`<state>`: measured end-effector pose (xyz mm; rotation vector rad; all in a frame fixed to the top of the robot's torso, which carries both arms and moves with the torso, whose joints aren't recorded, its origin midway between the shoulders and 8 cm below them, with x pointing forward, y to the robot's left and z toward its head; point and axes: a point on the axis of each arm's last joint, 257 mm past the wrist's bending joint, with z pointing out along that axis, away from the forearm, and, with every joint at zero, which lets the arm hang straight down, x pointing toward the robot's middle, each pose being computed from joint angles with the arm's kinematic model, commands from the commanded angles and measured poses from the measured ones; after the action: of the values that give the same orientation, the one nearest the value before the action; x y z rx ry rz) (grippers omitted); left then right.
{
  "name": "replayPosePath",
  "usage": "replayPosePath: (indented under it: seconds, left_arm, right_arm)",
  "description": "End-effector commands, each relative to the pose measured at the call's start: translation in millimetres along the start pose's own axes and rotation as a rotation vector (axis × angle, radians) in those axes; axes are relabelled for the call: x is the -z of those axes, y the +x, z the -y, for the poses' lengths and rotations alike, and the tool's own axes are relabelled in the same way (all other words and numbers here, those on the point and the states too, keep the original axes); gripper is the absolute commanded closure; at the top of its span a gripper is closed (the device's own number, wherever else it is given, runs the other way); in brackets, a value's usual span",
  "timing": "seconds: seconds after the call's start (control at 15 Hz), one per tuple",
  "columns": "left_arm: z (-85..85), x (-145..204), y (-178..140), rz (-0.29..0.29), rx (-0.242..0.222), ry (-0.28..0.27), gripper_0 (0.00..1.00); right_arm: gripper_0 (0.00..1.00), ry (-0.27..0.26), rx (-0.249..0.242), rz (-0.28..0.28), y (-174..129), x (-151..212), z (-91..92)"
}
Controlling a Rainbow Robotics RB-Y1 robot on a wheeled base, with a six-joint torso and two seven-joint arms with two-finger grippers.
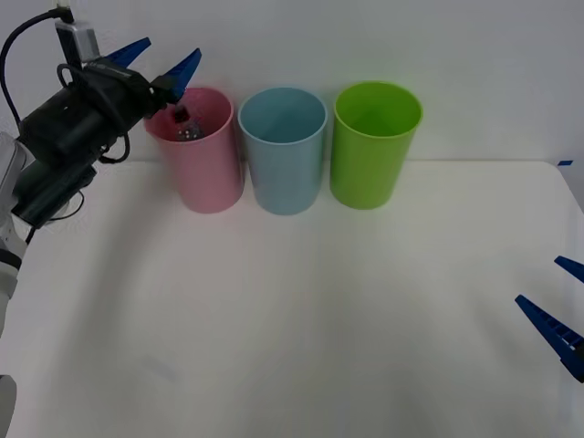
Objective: Grasp the object on the table and drop it into the matching bin: aluminum can to the light blue bin, PET bottle to the pink bin.
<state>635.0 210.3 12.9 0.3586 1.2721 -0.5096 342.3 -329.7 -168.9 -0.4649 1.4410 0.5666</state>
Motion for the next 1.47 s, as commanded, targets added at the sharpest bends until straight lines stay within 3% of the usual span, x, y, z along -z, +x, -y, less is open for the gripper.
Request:
replayPosePath:
  seconds: [0.07, 0.47, 0.87, 1.47]
  left_arm:
    - [-2.1, 27.3, 1.2, 0.001, 0.023, 0.016, 0.0]
    - [-14.8, 112.6, 14.0, -0.021, 0.05, 0.023, 0.0]
    - [-23.0, 191.4, 42.2, -0.121, 0.043, 0.056, 0.0]
    - [-3.8, 298.5, 77.8, -0.267, 0.029, 0.125, 0.0]
  right_arm:
    - [0.0, 0.0, 0.0, 0.0, 0.0, 0.0, 0.0]
    - [0.0, 0.0, 0.0, 0.0, 0.0, 0.0, 0.0]
    - [0.0, 0.0, 0.0, 0.0, 0.0, 0.0, 0.0]
    - [0.0, 0.0, 0.0, 0.0, 0.0, 0.0, 0.0]
